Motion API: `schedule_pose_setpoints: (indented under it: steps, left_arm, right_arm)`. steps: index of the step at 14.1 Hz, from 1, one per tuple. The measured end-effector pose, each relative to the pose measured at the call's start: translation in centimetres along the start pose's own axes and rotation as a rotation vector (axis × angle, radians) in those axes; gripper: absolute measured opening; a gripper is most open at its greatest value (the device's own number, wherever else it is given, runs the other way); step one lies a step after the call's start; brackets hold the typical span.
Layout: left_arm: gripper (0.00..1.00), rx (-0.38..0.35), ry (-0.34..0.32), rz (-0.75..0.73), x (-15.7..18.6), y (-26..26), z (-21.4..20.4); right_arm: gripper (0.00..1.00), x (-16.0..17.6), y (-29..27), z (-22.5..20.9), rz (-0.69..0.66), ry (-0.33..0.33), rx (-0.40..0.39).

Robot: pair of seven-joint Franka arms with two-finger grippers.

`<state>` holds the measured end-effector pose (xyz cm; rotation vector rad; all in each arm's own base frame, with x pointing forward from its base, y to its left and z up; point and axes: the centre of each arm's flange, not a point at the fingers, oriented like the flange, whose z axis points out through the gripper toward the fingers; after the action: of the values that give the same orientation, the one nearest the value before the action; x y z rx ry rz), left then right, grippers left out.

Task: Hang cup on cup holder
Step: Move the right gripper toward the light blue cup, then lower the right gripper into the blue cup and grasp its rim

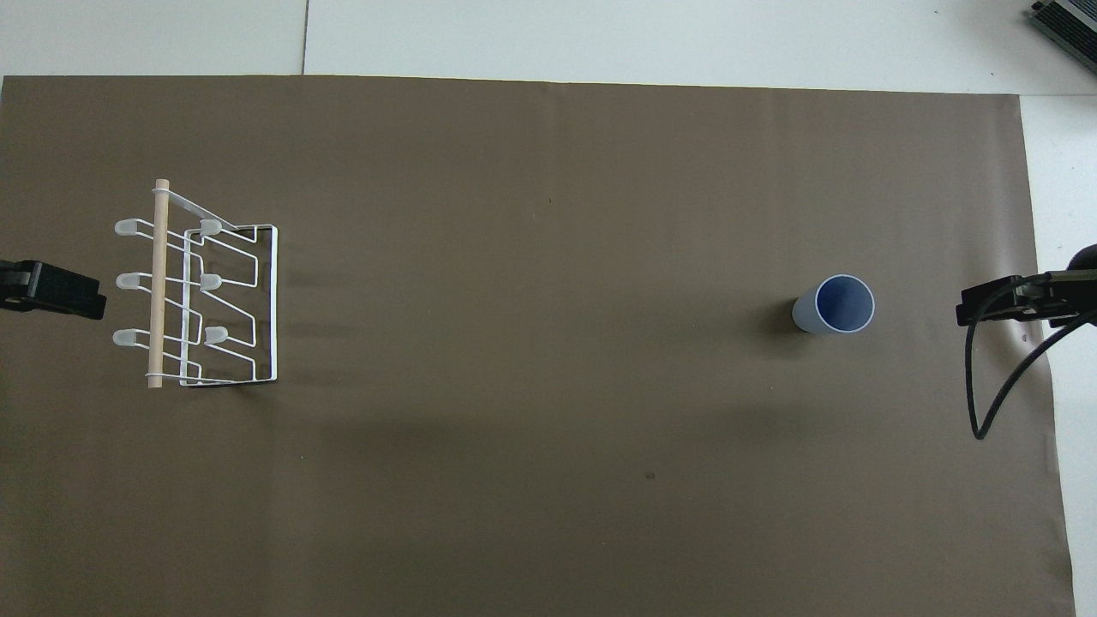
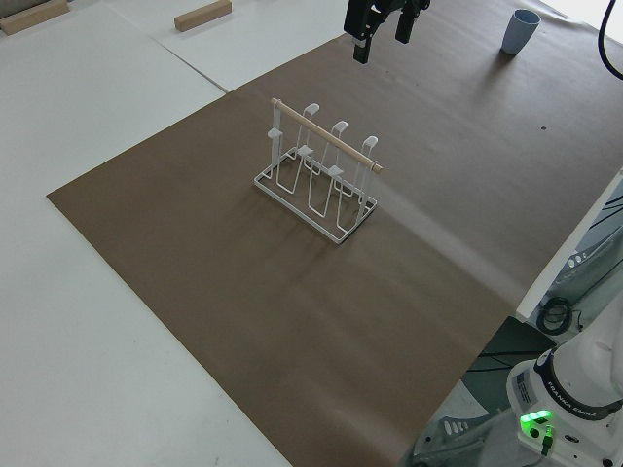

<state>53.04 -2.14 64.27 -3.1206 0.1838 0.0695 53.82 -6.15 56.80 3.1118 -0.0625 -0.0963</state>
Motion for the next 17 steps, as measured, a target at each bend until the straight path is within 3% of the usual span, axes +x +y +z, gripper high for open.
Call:
schedule_pose_setpoints:
  steps: [6,9,12,17]
  left_arm:
    - [1.00,-0.014,-0.019,-0.005,-0.8,-0.1,-1.1]
    - [1.00,-0.012,-0.004,-0.003,-1.3,0.1,-1.9]
    - [1.00,-0.011,0.005,-0.003,-1.3,0.1,-2.1]
    - [1.00,-0.010,0.021,-0.005,-1.0,0.0,-1.6]
  right_arm:
    - [1.00,0.1,0.2,0.0,0.005,0.007,0.000]
    - [1.00,0.7,0.1,0.8,0.002,0.052,-0.003]
    - [1.00,1.8,-0.1,4.3,-0.003,0.121,-0.007]
    - [1.00,4.1,-0.5,11.7,-0.012,0.126,-0.002]
